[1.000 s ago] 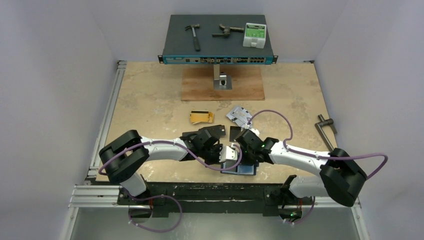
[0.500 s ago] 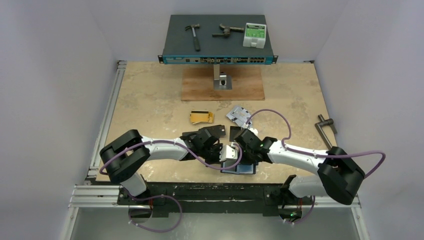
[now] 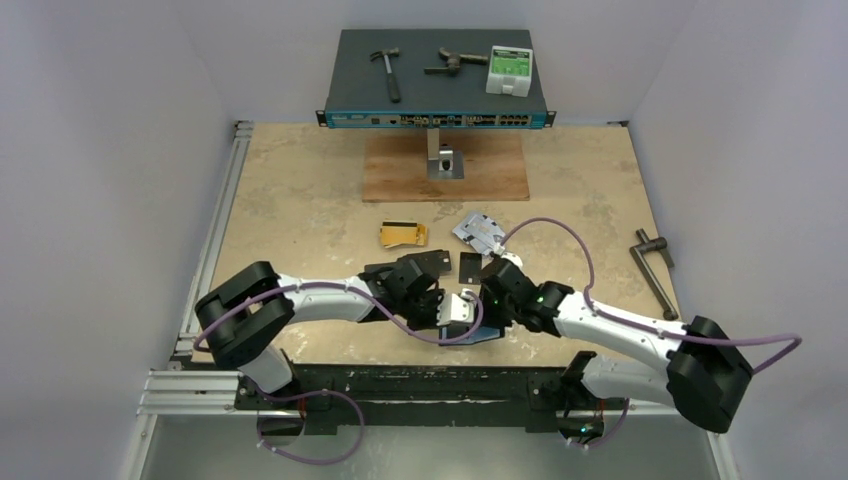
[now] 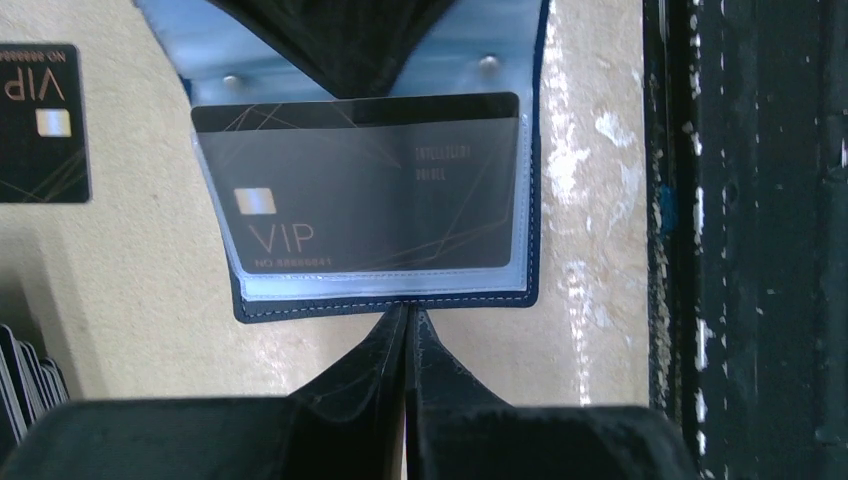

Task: Put the credit cards into the card holder
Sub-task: Pick up the credit card from the center of the board.

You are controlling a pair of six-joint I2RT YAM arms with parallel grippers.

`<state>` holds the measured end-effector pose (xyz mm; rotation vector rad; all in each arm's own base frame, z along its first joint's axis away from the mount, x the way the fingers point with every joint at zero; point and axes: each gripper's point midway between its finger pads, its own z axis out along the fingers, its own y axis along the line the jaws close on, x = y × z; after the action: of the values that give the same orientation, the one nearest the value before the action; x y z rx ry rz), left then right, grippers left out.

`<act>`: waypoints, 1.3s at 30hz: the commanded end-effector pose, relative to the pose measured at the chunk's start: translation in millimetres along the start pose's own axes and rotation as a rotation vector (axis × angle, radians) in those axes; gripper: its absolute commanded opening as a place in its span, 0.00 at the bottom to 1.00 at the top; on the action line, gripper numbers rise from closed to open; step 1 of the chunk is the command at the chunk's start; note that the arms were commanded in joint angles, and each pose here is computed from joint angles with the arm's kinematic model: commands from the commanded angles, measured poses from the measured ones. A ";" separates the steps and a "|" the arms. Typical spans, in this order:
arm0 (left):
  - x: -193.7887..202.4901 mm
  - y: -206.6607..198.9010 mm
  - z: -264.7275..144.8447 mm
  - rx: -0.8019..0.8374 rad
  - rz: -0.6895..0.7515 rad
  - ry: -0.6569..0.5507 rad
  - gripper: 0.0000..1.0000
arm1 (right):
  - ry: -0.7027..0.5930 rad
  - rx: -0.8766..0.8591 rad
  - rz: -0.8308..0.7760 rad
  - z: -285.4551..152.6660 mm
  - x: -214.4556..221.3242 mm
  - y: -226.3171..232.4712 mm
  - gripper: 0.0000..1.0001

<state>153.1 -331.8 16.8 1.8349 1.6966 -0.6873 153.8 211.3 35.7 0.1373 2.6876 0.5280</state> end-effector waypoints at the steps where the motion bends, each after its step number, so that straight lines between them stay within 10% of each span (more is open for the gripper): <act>1: -9.5 -2.9 -22.6 0.006 0.023 0.034 0.02 | -0.046 -0.052 0.068 -14.2 -8.1 9.9 0.02; 10: -39.3 16.2 -82.3 -0.055 -0.072 0.018 0.19 | -0.138 0.014 0.057 -35.3 -36.0 -7.4 0.24; 18: -54.3 59.3 -133.3 -0.251 -0.042 0.096 0.25 | -0.435 -0.031 0.088 -67.9 -161.7 -11.7 0.55; 22: -44.6 88.3 -132.0 -0.313 -0.085 0.107 0.86 | -0.461 -0.017 0.096 -45.7 -210.3 -24.1 0.69; 39: -61.6 196.5 -61.8 -0.389 0.000 0.149 0.98 | -0.398 -0.096 0.139 45.9 -274.7 -56.8 0.85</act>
<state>328.5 -329.8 102.3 1.6605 1.8377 -0.2190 392.8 111.1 49.3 0.4677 2.3733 0.4844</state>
